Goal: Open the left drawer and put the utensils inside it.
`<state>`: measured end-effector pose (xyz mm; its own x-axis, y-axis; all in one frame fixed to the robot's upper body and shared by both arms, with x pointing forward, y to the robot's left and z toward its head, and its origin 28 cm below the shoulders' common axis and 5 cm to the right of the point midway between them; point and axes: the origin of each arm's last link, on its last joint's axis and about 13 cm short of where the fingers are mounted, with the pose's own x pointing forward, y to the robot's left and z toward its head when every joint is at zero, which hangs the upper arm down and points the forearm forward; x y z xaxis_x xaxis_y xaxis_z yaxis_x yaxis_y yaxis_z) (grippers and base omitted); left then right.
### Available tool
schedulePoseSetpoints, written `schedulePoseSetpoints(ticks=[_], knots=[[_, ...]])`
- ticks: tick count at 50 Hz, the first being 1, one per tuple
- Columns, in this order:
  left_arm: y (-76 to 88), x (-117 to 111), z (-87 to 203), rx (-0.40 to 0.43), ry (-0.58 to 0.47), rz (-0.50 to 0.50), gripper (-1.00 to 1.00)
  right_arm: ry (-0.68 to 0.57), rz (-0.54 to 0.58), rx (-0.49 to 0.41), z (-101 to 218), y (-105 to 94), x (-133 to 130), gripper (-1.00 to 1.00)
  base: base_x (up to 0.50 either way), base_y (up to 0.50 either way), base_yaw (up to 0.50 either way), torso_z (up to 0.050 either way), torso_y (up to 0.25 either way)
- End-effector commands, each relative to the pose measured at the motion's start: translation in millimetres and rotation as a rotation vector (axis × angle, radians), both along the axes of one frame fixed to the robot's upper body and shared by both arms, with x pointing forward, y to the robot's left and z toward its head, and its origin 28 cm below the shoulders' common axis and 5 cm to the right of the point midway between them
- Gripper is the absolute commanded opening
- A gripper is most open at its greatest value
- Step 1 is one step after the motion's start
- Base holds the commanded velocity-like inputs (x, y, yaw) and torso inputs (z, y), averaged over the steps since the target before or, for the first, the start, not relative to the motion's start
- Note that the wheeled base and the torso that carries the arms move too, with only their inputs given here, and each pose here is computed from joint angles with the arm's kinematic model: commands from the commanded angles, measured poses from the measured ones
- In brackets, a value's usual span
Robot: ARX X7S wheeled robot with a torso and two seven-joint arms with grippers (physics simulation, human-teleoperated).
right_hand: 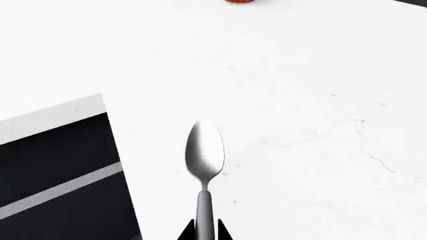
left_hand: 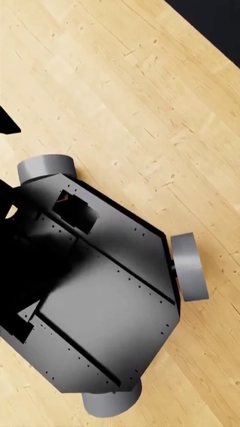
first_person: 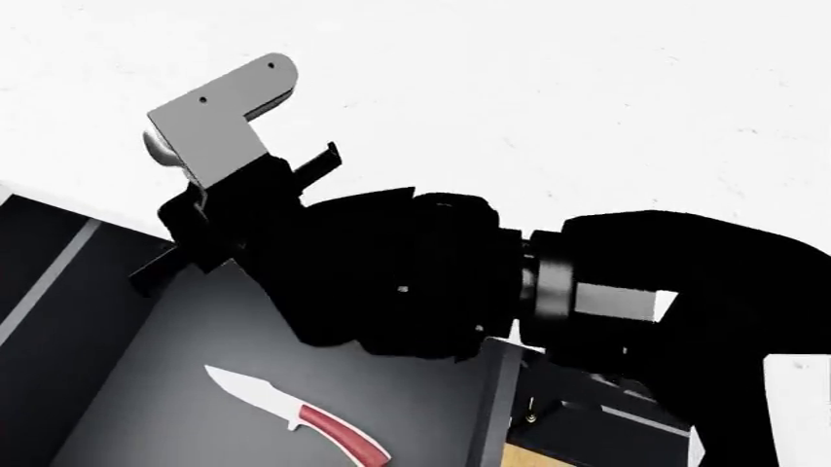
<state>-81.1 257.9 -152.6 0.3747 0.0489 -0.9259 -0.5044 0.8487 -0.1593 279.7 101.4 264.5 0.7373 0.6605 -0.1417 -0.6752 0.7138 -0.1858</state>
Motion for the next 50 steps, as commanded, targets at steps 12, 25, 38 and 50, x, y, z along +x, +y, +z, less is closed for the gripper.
schedulePoseSetpoints(ticks=[12, 25, 38, 50], knots=[[-0.2, 0, 0, -0.042, -0.021, 0.006, 1.00, 0.003, 0.183, -0.065, -12, 3.9, -50, -1.00, 0.00, 0.00, 0.00, 0.000, 0.207], [-0.3, 1, 0, -0.040, -0.031, 0.000, 1.00, 0.035, 0.163, -0.138, -45, 0.4, -41, -1.00, 0.00, 0.00, 0.00, 0.000, 0.250], [-0.8, 0, 0, -0.030, -0.020, 0.001, 1.00, 0.115, 0.139, -0.336, -112, -45.3, -20, -1.00, 0.00, 0.00, 0.00, 0.000, 0.000], [-0.9, 2, -1, -0.026, -0.025, -0.005, 1.00, 0.088, 0.268, -0.413, -133, -47.7, -43, -1.00, 0.00, 0.00, 0.00, 0.000, 0.000]])
